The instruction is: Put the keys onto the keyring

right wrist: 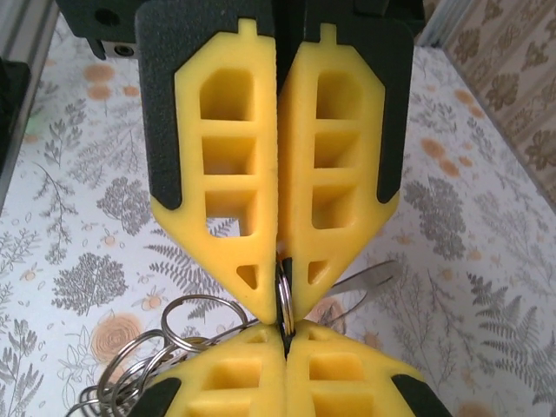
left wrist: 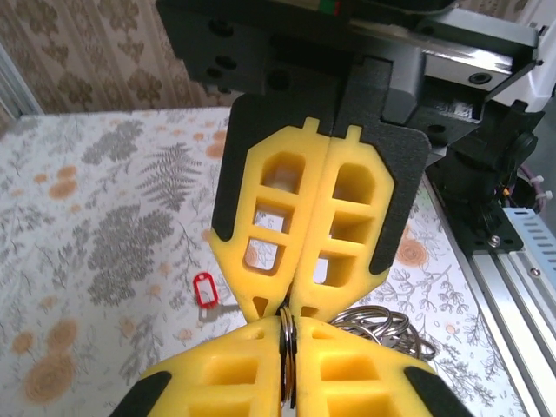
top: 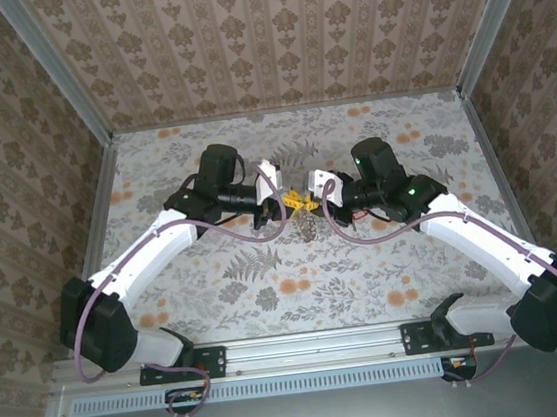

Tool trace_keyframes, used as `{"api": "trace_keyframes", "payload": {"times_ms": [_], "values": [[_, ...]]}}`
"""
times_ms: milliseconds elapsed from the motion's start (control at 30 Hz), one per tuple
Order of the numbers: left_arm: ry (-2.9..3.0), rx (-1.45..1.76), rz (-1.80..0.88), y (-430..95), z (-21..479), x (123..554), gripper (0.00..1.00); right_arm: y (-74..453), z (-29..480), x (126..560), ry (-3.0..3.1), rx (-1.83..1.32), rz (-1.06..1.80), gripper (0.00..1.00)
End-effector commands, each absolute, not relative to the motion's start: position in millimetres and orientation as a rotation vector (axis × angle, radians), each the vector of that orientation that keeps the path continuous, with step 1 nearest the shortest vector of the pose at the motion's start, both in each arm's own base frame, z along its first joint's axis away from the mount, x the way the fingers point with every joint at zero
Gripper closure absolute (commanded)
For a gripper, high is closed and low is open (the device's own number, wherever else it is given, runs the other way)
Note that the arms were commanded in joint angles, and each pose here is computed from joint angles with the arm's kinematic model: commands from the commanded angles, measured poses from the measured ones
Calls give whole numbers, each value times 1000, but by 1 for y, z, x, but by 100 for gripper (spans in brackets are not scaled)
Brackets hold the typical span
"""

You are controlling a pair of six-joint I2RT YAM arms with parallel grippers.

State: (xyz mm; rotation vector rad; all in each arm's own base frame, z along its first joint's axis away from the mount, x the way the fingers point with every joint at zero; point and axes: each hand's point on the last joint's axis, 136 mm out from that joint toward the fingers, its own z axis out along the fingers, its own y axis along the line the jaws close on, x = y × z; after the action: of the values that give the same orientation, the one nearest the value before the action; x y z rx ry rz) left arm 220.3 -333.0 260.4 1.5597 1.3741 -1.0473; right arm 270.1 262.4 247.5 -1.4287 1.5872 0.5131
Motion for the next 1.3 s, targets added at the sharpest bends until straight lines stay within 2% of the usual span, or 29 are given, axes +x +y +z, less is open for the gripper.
{"api": "trace_keyframes", "payload": {"times_ms": [0,67,200,233,267,333,633,1067,1267], "values": [[1412,1591,-1004,-332,255,221,95,263,267,275,1534,-1423,453,100],[1410,1604,-985,-331,252,221,100,265,269,270,1509,-1430,481,100],[1369,1618,-954,-328,253,219,100,269,273,256,1437,-1437,585,100],[1346,1613,-954,-328,257,218,100,268,275,253,1423,-1423,616,94],[1323,1598,-959,-328,261,218,100,268,276,252,1407,-1403,646,83],[1260,1552,-1015,-326,274,216,100,264,277,251,1382,-1362,702,77],[1009,1468,-1158,-323,320,204,100,266,289,249,1304,-1294,835,76],[948,1510,-1243,-327,327,193,100,253,300,260,1279,-1222,805,73],[935,1501,-1212,-331,330,196,100,260,304,252,1259,-1236,917,72]]}}
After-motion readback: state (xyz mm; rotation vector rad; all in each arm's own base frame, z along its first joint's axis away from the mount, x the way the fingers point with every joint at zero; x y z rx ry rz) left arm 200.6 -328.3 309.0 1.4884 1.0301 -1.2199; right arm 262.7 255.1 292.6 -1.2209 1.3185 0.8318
